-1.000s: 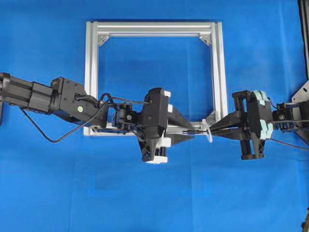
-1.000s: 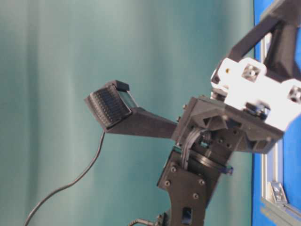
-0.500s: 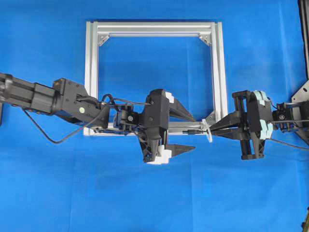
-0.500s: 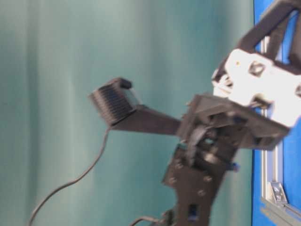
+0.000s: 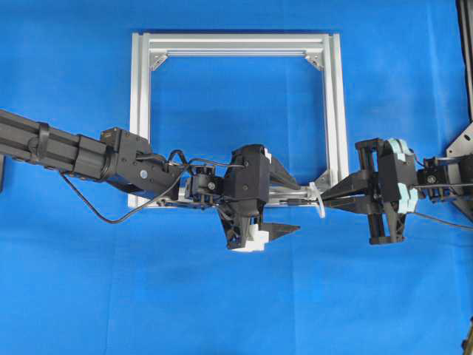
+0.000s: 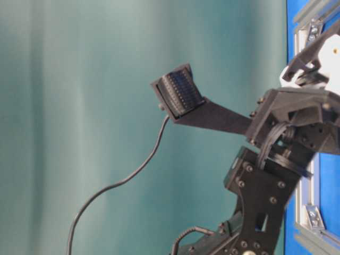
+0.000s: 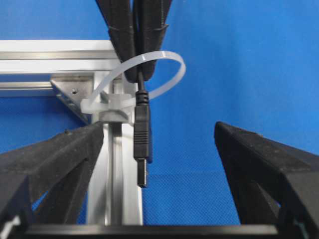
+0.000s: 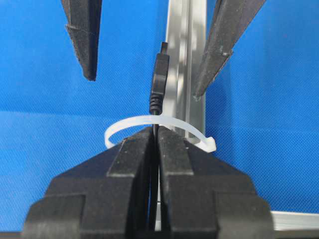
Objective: Insert the wire through the string loop located on the right side.
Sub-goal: 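Grasp the USB plug above the loop with the left gripper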
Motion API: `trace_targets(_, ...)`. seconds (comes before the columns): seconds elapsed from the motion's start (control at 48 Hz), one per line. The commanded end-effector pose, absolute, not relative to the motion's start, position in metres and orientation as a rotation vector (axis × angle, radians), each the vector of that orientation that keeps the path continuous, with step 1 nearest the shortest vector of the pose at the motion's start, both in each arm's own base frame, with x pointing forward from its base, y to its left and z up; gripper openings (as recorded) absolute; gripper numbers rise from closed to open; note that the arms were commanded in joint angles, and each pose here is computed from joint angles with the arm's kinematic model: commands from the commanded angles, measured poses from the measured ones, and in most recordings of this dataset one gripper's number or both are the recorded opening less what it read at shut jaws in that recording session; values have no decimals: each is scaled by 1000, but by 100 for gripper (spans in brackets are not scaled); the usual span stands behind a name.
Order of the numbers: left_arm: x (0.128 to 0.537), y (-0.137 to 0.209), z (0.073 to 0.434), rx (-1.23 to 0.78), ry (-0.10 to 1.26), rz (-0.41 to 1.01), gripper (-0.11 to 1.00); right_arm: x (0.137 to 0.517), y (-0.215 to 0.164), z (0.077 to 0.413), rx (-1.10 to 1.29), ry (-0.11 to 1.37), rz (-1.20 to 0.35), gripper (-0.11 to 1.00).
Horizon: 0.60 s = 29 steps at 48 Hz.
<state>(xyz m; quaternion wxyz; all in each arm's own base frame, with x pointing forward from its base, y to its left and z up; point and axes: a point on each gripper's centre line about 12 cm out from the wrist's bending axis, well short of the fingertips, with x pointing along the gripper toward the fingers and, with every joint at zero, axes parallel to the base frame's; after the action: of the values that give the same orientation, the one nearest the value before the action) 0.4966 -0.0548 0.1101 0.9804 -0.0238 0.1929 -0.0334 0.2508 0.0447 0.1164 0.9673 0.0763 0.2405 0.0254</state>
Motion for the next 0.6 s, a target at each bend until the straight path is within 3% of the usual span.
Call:
trace_targets(0.0,501,-55,128,-50,341,-68,88,256,45,122,156,462,54,-4)
trace_targets(0.583,500,-55,127,-49,348,-69,88,256,46,122,156,465,54,-4)
